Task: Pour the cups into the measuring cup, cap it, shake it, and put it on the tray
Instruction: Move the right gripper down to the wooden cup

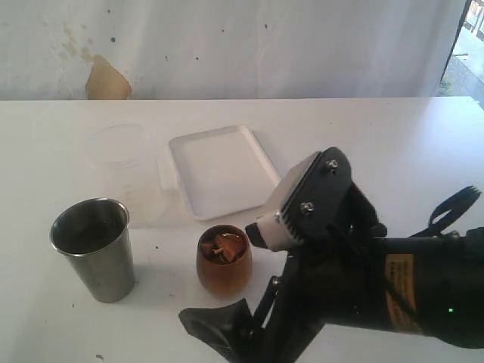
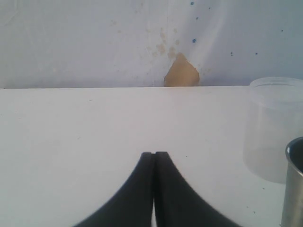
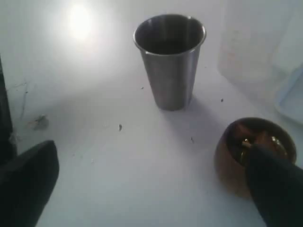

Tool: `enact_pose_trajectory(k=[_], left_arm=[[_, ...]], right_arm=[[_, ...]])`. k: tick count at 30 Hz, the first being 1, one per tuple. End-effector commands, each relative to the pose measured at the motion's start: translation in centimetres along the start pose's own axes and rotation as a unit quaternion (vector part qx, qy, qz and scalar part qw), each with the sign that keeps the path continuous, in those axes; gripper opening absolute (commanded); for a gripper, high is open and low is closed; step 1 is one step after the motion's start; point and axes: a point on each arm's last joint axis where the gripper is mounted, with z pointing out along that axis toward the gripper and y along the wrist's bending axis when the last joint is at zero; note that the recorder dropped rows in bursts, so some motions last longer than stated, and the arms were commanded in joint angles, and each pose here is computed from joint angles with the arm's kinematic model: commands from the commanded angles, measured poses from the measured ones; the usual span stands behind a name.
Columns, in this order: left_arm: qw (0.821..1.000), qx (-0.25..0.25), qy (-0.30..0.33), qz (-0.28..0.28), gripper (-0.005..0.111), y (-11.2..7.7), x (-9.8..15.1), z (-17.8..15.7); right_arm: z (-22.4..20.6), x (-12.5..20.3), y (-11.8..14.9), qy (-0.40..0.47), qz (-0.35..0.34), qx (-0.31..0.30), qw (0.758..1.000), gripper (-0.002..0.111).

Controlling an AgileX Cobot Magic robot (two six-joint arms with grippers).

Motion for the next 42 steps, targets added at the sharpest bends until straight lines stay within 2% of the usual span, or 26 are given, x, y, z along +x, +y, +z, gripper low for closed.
enact_pose_trajectory(k=[1,6,12,18,34,42], left_arm=[[1.0,0.001,-0.005,0.002,0.0,0.0,0.1,0.0],[1.0,0.001,-0.005,0.002,0.0,0.0,0.1,0.0],[1.0,0.001,-0.005,0.002,0.0,0.0,0.1,0.0],[1.0,0.001,-0.005,0.002,0.0,0.0,0.1,0.0],[1.0,0.001,-0.005,0.002,0.0,0.0,0.1,0.0],[1.0,0.001,-0.005,0.002,0.0,0.0,0.1,0.0]], right_arm=[[1.6,1.0,-0.4,0.033,0.008,0.003,0.999,0.105],[3.6,2.9,-1.4,0.089,0.006,0.026,0.996,0.105],[4.2,3.6,-1.8,0.105,0.023,0.039,0.993,0.105],[4.0,3.8,-2.7,0.118,0.03,0.085,0.989,0.105],[6.7,2.9,-3.3,0.124,0.036,0.077,0.989,0.105],[7.6,3.8,-4.1,0.153,0.039,0.106,0.982,0.105]])
